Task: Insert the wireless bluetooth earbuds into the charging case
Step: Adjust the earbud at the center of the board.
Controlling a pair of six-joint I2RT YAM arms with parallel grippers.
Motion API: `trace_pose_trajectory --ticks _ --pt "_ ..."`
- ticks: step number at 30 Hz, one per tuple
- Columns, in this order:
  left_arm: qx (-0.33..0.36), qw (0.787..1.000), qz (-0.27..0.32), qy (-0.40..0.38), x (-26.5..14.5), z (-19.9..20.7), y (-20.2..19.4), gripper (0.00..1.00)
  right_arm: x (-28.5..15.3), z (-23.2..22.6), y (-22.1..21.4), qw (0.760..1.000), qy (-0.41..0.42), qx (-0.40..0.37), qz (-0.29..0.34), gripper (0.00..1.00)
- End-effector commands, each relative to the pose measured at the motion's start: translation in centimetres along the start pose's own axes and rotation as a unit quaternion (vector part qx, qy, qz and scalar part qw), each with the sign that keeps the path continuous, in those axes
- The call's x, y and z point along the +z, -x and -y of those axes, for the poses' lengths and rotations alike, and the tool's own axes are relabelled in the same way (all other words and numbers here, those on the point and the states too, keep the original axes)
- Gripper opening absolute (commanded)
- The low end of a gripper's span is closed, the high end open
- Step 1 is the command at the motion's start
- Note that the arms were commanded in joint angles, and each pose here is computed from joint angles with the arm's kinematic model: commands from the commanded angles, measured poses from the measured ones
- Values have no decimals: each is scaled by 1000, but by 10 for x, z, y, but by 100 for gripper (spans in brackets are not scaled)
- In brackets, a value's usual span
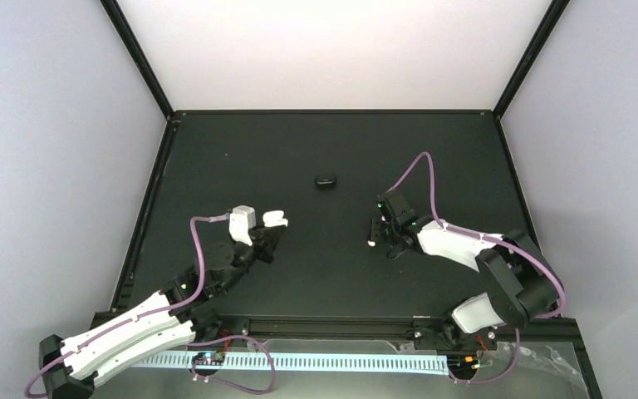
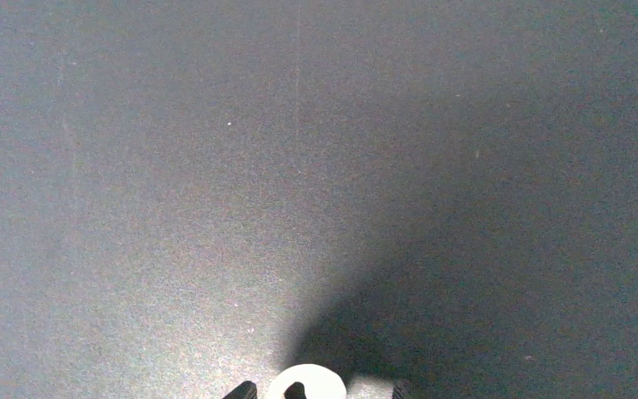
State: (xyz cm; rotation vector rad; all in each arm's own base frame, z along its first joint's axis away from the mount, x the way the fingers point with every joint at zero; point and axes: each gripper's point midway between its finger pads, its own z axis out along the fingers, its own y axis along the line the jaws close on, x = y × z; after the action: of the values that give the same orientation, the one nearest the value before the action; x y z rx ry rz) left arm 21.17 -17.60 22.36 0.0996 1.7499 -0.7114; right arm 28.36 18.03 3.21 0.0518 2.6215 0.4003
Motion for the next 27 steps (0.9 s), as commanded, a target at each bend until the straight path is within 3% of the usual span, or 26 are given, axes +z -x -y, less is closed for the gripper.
trace_pose_trajectory --ticks 1,5,16,27 --pt "2 1000 14 -1 -2 1 9 2 -13 3 14 1000 -15 -12 20 44" --pt "1 1000 19 -1 -3 0 10 2 -39 -9 23 998 -15 -36 51 47" --pt "0 1000 20 -8 -1 2 8 2 -18 -66 -25 996 54 -73 -26 40" --pt "1 1000 23 -4 -5 -1 9 2 0 -29 -23 999 -2 -44 -22 40"
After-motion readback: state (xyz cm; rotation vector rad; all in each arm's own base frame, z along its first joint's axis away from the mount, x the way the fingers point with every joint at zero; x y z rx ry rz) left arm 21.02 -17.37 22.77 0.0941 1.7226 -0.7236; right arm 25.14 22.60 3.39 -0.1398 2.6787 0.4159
